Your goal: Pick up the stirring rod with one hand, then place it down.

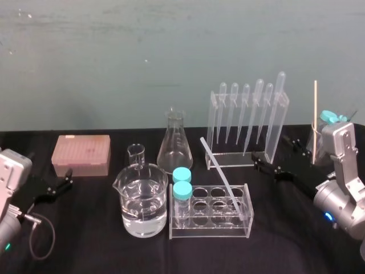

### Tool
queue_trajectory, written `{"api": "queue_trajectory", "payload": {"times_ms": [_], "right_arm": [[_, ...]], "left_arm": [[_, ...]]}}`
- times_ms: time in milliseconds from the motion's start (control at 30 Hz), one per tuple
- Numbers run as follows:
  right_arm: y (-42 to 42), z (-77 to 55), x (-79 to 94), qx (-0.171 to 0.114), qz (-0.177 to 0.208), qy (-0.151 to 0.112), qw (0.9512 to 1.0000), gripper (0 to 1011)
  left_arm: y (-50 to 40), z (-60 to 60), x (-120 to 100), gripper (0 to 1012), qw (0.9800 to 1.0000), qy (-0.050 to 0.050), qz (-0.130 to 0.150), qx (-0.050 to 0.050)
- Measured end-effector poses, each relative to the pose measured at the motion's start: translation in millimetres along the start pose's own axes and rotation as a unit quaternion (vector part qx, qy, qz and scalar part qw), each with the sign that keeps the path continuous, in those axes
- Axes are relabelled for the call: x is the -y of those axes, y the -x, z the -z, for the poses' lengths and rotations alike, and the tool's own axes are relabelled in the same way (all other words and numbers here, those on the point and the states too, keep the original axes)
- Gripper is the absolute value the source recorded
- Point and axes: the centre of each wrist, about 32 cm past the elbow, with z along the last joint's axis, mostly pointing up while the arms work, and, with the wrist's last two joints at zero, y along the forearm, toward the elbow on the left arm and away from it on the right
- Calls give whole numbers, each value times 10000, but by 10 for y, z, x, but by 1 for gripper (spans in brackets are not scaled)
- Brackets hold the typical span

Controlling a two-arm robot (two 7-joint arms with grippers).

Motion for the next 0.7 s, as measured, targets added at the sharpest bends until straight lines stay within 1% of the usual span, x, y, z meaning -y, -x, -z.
{"api": "queue_trajectory", "payload": {"times_ms": [400, 700], "right_arm": [[-1, -6, -6, 12, -7, -105, 9999, 1000], [-1, -8, -8, 13, -17, -131, 9999, 1000]], "left_arm": [[0, 0, 0, 1000, 10000, 0, 0, 1], [0, 0, 0, 1000, 10000, 0, 0, 0]]}}
